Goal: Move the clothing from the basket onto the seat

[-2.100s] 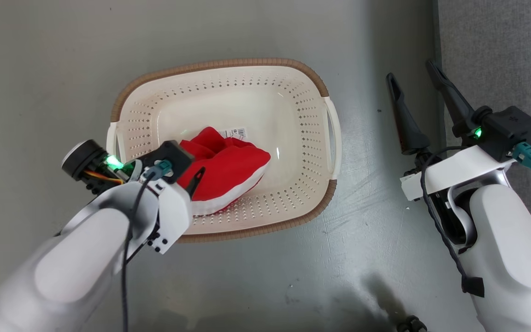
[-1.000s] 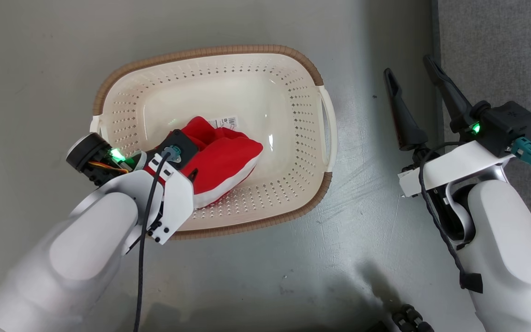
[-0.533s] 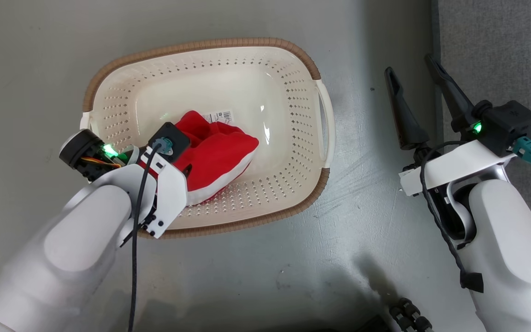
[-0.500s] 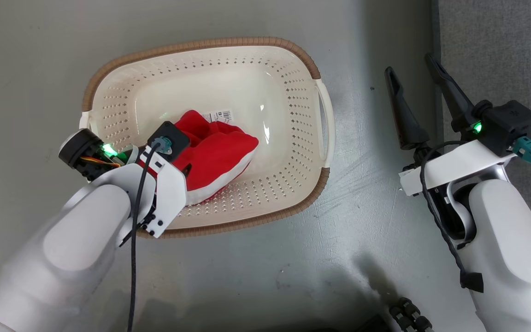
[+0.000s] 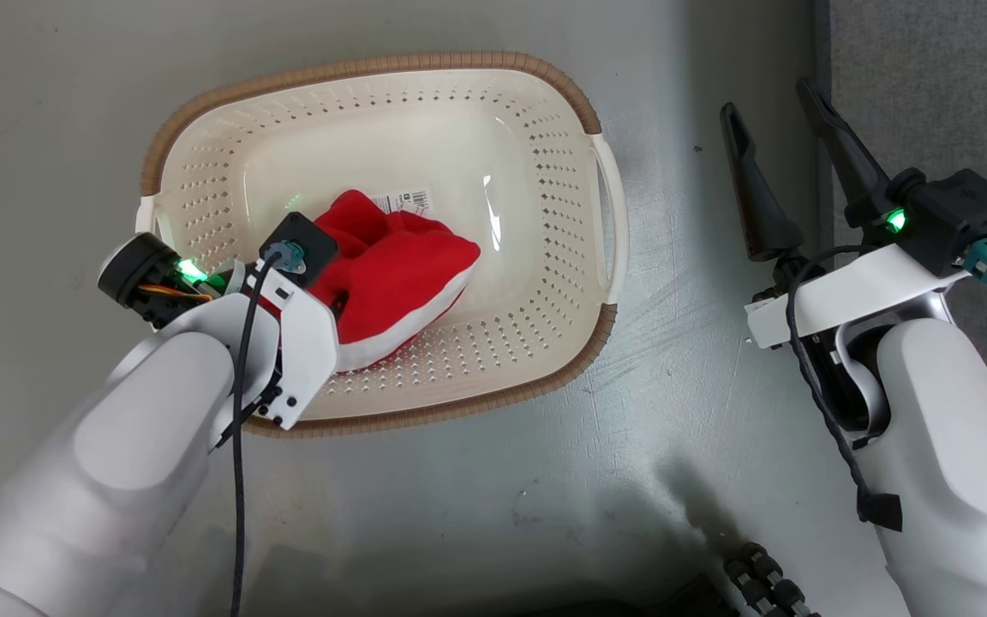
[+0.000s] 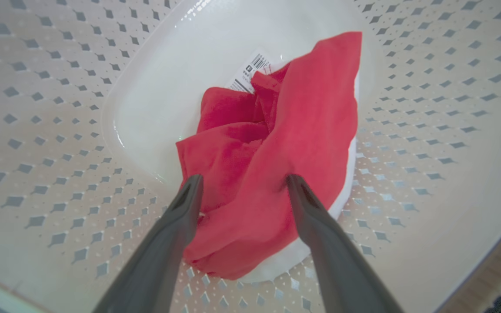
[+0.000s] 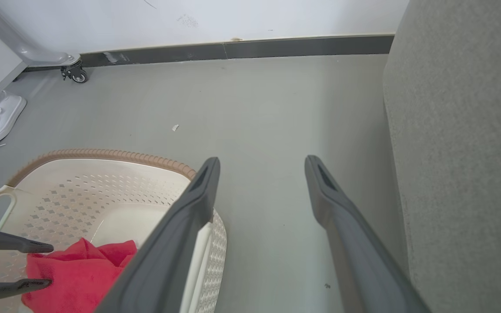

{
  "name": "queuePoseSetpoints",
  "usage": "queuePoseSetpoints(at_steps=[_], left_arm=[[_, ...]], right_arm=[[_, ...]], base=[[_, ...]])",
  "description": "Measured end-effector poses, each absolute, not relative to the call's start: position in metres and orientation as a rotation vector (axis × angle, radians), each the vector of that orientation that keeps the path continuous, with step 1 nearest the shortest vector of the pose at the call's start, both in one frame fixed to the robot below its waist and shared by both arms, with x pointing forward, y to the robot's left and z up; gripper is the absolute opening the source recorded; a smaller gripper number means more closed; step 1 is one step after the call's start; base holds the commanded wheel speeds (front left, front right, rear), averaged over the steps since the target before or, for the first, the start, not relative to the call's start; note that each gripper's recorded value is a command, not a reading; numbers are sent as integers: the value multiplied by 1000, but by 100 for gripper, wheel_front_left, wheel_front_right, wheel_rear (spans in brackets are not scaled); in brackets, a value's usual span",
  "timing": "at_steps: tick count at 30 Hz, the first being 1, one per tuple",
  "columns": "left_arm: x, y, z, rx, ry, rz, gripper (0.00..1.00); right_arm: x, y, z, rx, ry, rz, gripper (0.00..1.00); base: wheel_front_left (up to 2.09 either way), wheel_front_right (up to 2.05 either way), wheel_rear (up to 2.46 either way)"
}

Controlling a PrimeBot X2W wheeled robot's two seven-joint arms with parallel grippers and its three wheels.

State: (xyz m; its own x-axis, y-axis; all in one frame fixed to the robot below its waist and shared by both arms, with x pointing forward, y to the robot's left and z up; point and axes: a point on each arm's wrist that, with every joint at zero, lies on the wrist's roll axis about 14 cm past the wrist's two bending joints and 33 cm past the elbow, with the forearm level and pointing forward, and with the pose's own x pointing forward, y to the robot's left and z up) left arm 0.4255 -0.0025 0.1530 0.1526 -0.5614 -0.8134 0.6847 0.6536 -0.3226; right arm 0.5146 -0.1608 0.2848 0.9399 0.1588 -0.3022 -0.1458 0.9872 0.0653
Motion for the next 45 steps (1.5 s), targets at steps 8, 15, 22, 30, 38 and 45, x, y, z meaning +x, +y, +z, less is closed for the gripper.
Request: queuePoseSetpoints(at_steps=[8,15,22,30,38,45], left_arm=[[430,-5,152,122,1088,-893,0],[426,-7,155,108,1095,-904,0],[426,-21,171,50,1054,-926,0],[441,-24,202,-7,933,-905,0],[455,-16,234,-59,818,-856,0],[465,-8,267,-125,713,-799,0]], right_arm=[[520,-160,285,43,302,156,100],[522,-160,288,45,293,155,100],[525,-161,296,48,275,148,100],[529,-160,307,57,253,142,100],[536,-157,325,58,212,150,100],[538,-149,343,62,181,167,100]], base=[[0,0,0],[0,0,0],[0,0,0],[0,0,0],[0,0,0],[0,0,0]])
